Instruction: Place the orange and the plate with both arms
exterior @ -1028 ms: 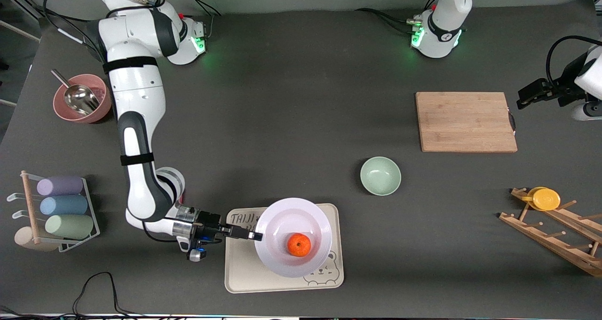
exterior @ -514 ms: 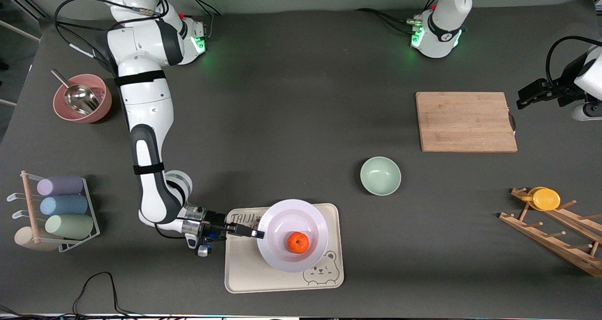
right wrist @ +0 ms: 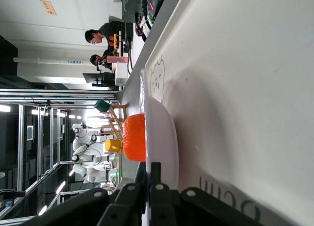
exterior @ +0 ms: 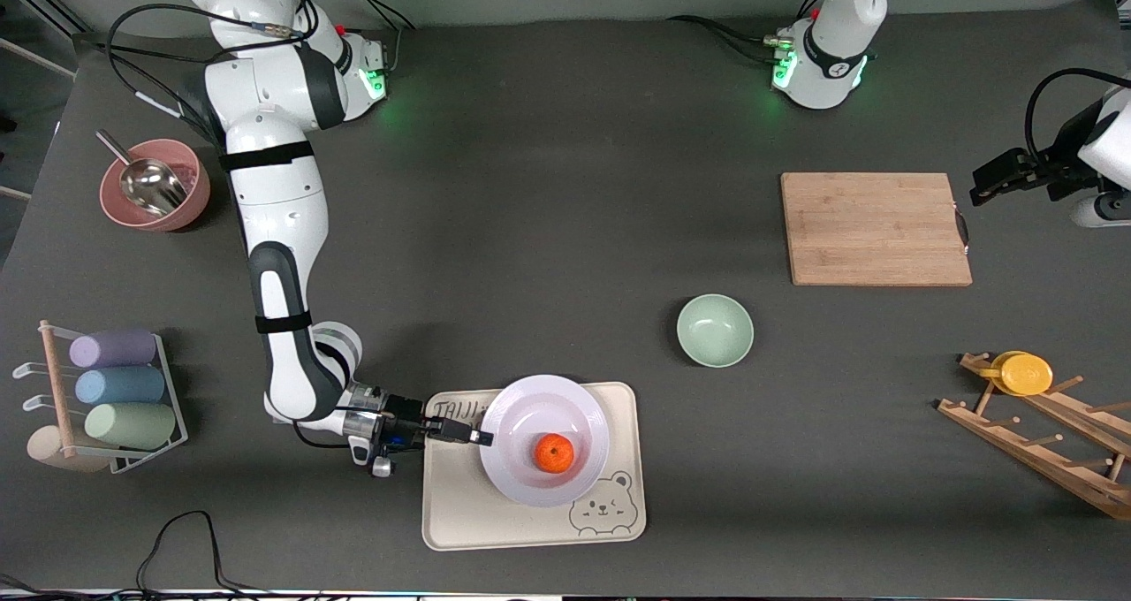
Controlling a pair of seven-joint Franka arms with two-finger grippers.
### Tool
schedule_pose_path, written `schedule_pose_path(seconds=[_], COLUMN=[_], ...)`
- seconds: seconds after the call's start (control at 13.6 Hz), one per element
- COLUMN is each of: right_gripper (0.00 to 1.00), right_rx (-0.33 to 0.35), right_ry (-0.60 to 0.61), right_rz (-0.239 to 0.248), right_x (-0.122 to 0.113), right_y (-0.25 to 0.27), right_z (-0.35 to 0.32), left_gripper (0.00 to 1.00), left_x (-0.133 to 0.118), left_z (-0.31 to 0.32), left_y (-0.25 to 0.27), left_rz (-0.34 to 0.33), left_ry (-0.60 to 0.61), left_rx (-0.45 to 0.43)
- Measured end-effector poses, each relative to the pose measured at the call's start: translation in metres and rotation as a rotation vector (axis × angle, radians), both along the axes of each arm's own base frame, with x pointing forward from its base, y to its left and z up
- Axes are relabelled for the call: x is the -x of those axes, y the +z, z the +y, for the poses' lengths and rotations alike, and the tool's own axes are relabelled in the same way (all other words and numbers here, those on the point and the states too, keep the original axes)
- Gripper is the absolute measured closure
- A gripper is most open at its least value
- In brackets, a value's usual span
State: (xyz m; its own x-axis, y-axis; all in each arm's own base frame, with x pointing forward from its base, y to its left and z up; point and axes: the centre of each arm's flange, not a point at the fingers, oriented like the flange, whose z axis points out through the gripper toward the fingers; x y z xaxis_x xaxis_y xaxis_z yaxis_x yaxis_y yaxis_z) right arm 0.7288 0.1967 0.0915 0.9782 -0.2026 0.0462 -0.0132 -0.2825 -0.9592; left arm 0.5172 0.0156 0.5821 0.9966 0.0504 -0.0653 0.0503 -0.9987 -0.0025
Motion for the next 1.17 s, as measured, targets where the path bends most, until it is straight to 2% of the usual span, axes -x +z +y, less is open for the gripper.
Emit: schedule_pose_path(seconds=[0.15, 0.22, 0.66, 0.88, 1.17], right_gripper=[0.95, 0.90, 0.29, 0.26, 0.25], right_rx=[0.000, -0.001, -0.003, 0.003, 0.124], right_ry=[0.001, 0.001, 0.004, 0.009, 0.065], right_rz=[-0.002, -0.002, -0.007, -0.013, -0.006], right_x=[0.000, 0.000, -0.001, -0.002, -0.014], right_y=[0.000, 0.000, 0.001, 0.004, 0.038], right_z=[0.000, 0.000, 0.001, 0.001, -0.023], left_gripper=[0.00, 0.00, 0.00, 0.00, 0.00], left_x=[0.000, 0.000, 0.000, 0.000, -0.001], left_z=[0.000, 0.000, 0.000, 0.000, 0.000], left_y=[0.000, 0.000, -0.001, -0.001, -0.001], left_rz=[0.000, 0.000, 0.001, 0.001, 0.000], left_ry=[0.000, 0.000, 0.000, 0.000, 0.000], left_rx=[0.000, 0.000, 0.000, 0.000, 0.000])
